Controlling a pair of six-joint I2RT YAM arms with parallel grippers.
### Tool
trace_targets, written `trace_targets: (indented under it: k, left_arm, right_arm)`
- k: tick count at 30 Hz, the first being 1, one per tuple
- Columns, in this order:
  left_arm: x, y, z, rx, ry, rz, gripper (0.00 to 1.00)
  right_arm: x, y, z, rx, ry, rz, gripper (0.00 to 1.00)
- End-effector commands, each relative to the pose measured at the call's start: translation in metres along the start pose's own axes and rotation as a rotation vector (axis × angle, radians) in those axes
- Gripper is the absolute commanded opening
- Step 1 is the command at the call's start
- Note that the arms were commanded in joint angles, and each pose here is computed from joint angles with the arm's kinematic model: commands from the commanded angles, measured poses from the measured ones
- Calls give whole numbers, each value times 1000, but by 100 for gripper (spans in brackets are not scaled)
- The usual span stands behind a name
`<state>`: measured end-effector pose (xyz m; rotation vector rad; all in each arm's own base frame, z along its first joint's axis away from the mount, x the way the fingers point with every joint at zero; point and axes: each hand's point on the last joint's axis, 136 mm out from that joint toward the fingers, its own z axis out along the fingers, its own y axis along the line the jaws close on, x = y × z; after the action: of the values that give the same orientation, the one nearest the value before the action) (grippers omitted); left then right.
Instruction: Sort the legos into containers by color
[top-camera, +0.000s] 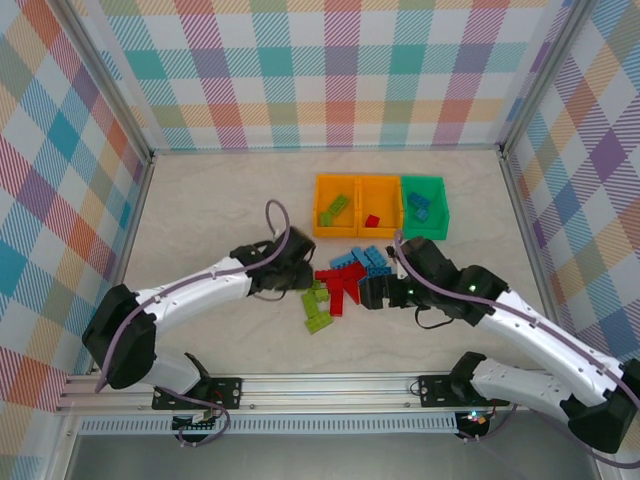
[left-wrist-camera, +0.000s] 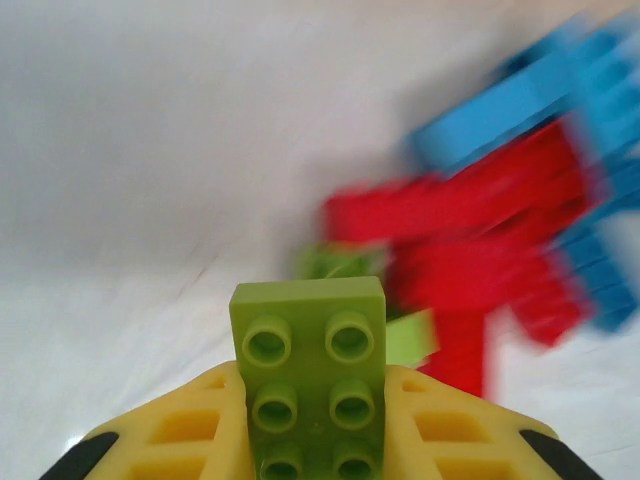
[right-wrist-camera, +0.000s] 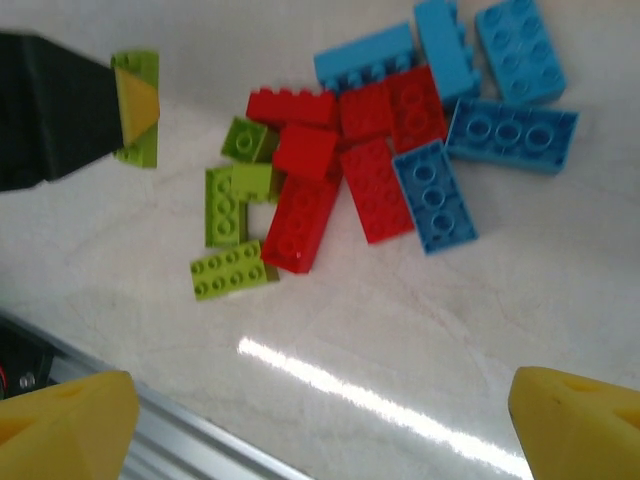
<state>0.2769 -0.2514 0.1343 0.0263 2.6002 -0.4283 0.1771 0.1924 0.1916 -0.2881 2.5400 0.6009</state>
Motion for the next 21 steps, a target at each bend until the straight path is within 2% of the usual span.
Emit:
trace_targets:
  k: [1, 5, 10, 13, 16, 21]
  left_arm:
    - [-75, -27, -3, -13, -217, 79, 23]
    - [-132, -34, 32, -100, -289, 103, 23]
    - [-178, -27, 93, -134, -271, 54, 24]
    - [-192, -40, 116, -63, -250, 75, 34]
    - [-200, -47, 123, -44, -260, 99, 50]
    - [-205, -55, 97, 7, -287, 88, 58]
  right_arm:
    - [-34, 3, -9, -8, -196, 8, 97]
    - [-46, 6, -16, -21, -257, 11, 97]
    - [-40, 3, -19, -14, -231, 16, 98]
    - [-33, -2, -19, -7, -223, 30, 98]
    - [-28, -7, -18, 5, -215, 43, 99]
    - [-23, -16, -10, 51, -194, 53, 99]
